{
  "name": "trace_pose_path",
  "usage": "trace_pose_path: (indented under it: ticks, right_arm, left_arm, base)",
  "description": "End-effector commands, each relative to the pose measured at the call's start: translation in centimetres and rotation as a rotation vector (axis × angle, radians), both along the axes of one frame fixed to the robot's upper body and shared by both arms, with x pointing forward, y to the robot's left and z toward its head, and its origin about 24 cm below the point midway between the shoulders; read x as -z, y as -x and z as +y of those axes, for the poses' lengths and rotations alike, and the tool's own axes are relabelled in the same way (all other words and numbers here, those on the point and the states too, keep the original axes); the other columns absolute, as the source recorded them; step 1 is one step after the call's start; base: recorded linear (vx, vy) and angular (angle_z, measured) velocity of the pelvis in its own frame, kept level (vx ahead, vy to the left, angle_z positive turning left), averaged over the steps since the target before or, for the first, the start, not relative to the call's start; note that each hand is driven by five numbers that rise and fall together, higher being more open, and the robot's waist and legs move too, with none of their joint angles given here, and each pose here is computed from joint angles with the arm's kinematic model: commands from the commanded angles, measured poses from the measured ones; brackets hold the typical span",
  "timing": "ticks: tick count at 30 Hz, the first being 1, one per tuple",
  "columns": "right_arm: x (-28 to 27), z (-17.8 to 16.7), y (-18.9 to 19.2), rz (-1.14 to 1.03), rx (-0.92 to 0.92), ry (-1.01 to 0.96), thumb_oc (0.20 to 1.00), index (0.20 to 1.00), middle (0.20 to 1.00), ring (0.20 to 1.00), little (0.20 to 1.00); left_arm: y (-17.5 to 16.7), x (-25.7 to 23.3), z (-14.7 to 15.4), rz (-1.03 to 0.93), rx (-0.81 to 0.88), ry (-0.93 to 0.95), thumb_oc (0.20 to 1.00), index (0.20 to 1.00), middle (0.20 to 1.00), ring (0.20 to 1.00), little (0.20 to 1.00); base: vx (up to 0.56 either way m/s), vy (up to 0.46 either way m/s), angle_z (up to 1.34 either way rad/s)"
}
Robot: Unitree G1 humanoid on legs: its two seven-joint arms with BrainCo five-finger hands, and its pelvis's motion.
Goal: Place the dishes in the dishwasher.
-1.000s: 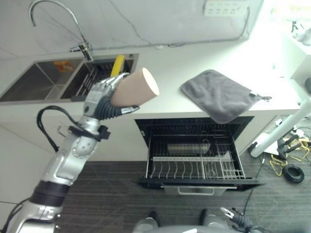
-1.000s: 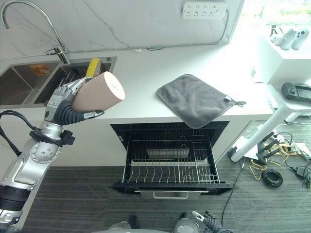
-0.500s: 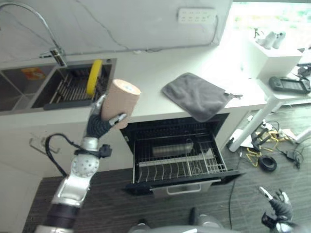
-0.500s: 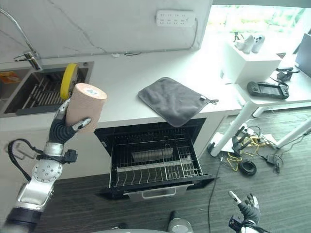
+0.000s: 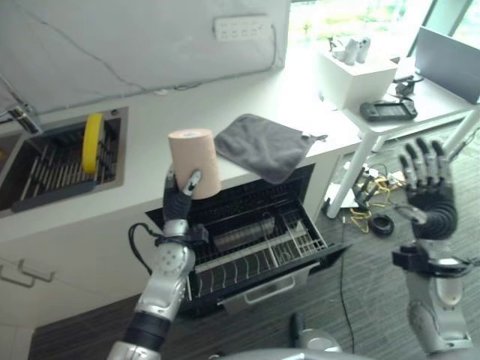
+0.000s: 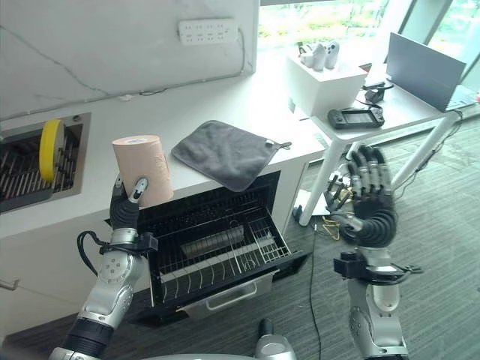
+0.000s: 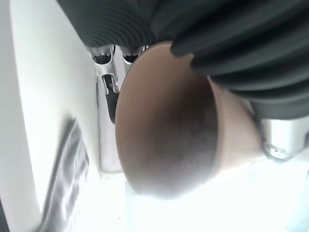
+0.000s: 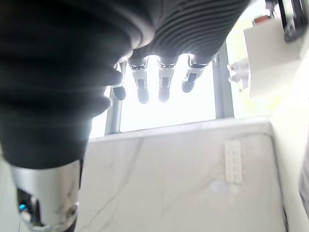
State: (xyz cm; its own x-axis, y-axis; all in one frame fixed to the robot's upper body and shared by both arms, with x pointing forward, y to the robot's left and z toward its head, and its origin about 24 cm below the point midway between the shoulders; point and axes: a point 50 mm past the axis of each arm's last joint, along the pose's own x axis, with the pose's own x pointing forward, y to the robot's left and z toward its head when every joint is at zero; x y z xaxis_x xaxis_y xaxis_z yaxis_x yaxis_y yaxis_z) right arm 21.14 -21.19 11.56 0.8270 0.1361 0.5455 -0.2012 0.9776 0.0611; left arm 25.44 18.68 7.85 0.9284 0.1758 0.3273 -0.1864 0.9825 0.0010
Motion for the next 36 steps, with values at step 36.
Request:
trace_pose_path:
  ticks: [36]
  right_arm:
    - [-4.2,11.2,-4.4,0.002,-0.381,0.052,1.0,1.0,1.0,1.0,1.0]
  left_arm:
    - [1.4,-5.6,-6.6,-0.491,0.316,-0.522,0.2,0.2,0.2,0.2,0.2]
  base:
    - [0.02,-0.001,0.12]
